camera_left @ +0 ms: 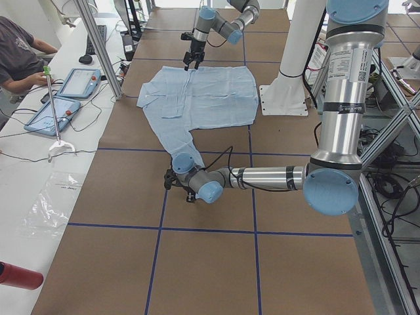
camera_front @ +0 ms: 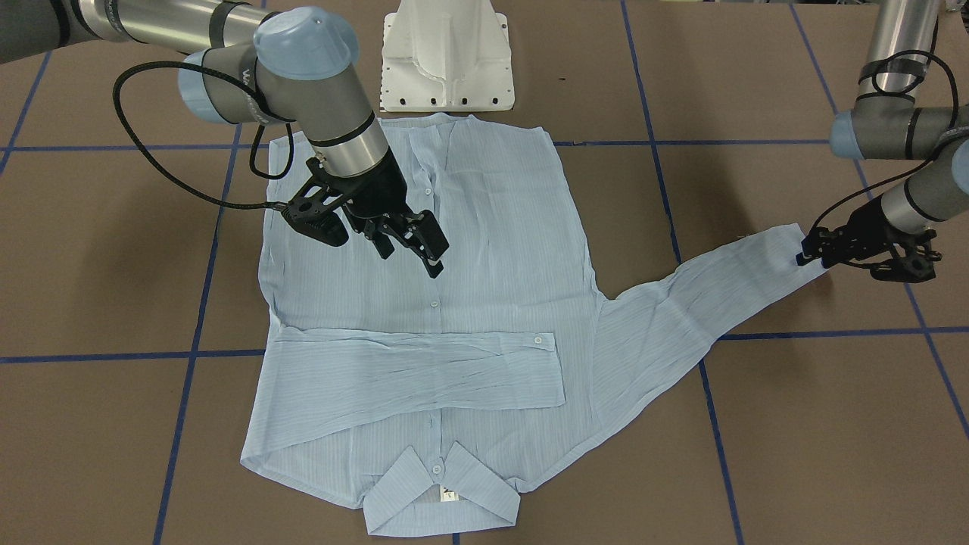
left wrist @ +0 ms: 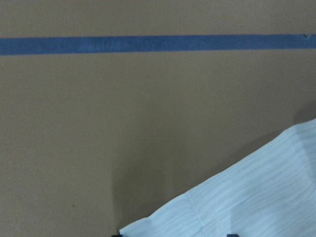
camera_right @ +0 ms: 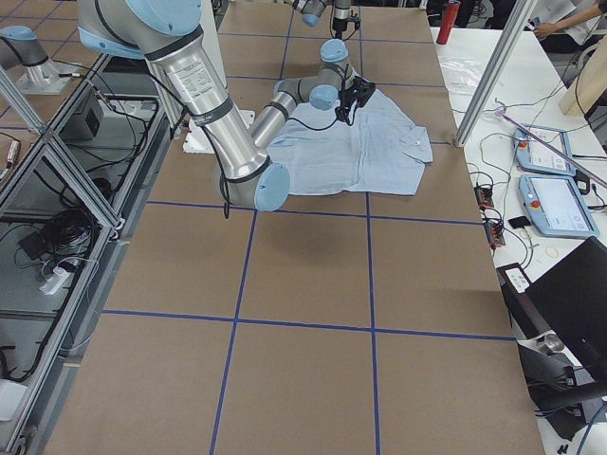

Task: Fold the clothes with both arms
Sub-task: 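Grasp the other sleeve with the left gripper and fold it across, then release the sleeve with the left gripper while the right gripper moves to the hem, then move the left gripper down to the hem corner nearest it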

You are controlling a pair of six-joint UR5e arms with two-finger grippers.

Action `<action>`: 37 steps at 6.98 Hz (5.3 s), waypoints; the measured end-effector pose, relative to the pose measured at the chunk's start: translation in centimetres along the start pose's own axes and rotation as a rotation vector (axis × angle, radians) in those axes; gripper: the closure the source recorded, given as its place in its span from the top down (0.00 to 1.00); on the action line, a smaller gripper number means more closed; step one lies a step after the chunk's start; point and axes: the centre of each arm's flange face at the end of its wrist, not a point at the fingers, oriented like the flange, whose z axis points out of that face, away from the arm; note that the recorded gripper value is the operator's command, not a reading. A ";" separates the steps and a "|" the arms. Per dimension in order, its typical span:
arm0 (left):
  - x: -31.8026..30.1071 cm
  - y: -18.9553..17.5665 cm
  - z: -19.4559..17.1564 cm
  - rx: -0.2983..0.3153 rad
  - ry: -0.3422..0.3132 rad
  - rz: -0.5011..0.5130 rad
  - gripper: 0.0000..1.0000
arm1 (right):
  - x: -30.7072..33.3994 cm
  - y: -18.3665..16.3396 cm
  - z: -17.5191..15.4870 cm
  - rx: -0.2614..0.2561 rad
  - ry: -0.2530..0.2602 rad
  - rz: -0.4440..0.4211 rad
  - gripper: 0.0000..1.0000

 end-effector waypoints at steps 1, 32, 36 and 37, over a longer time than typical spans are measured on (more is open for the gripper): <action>0.8 -0.3 -0.4 0.007 0.008 -0.033 0.00 | 0.0 0.0 0.0 -0.001 -0.001 0.000 1.00; 54.9 3.4 -13.5 0.186 0.601 -0.282 0.97 | 37.4 11.1 -1.9 0.007 0.291 0.027 0.00; 54.6 3.8 -12.8 0.177 0.592 -0.285 0.97 | 38.7 11.3 -4.0 -0.021 0.313 0.015 0.00; 54.4 4.3 -12.1 0.169 0.584 -0.291 0.97 | 38.9 11.6 -4.4 -0.031 0.317 0.010 0.00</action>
